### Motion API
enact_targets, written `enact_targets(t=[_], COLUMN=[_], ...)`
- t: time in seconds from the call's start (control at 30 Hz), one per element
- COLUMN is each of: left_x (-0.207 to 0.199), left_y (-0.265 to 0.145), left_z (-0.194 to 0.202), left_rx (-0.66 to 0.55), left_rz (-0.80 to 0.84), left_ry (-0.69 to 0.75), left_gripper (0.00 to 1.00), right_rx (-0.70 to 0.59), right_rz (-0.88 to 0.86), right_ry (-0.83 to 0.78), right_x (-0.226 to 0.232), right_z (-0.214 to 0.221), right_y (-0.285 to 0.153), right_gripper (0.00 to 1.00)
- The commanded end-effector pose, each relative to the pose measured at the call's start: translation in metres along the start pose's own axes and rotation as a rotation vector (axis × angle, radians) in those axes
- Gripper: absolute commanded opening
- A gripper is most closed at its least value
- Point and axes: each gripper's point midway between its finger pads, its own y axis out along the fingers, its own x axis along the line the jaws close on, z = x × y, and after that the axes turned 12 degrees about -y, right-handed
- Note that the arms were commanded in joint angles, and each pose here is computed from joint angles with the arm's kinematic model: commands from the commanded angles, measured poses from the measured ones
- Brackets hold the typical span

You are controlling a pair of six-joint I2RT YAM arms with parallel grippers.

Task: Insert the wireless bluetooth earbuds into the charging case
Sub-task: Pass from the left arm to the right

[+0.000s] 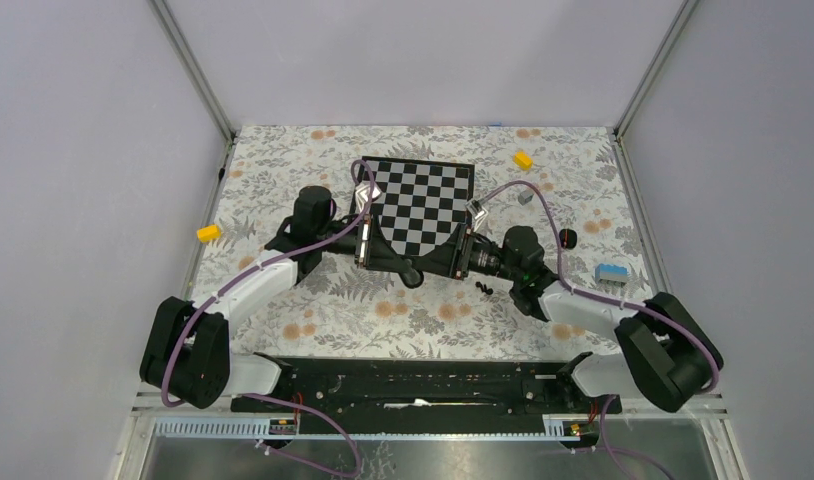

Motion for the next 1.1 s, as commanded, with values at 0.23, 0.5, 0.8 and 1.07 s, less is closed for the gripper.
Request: enact_targets(t=[0.23, 0.5, 0.8, 1.07], left_x=[-0.022, -0.016, -0.013, -0.013], left_y=[-0.003, -0.001, -0.001, 0.0], left_z=[-0.007, -0.011, -0.015, -0.019], left_rx=[0.001, -0.009, -0.021, -0.024], left_rz=[0.039, 0.017, -0.018, -0.017], left_ry=[0.109, 0.09, 0.081, 0.069], left_gripper=[0.0, 0.0, 0.0, 0.11], right_rx=[0.0, 0.019, -0.009, -0.035], right_rz=[-0.241, -0.304, -0.011, 0.109], right_ry=[0.064, 0.085, 0.062, 0.027], right_x=[0.029, 0.035, -0.013, -0.029], right_z=[-0.003, 0.001, 0.005, 0.001], right_y=[0.005, 0.003, 0.006, 0.002], right_gripper=[0.55, 0.33, 0.0, 0.0])
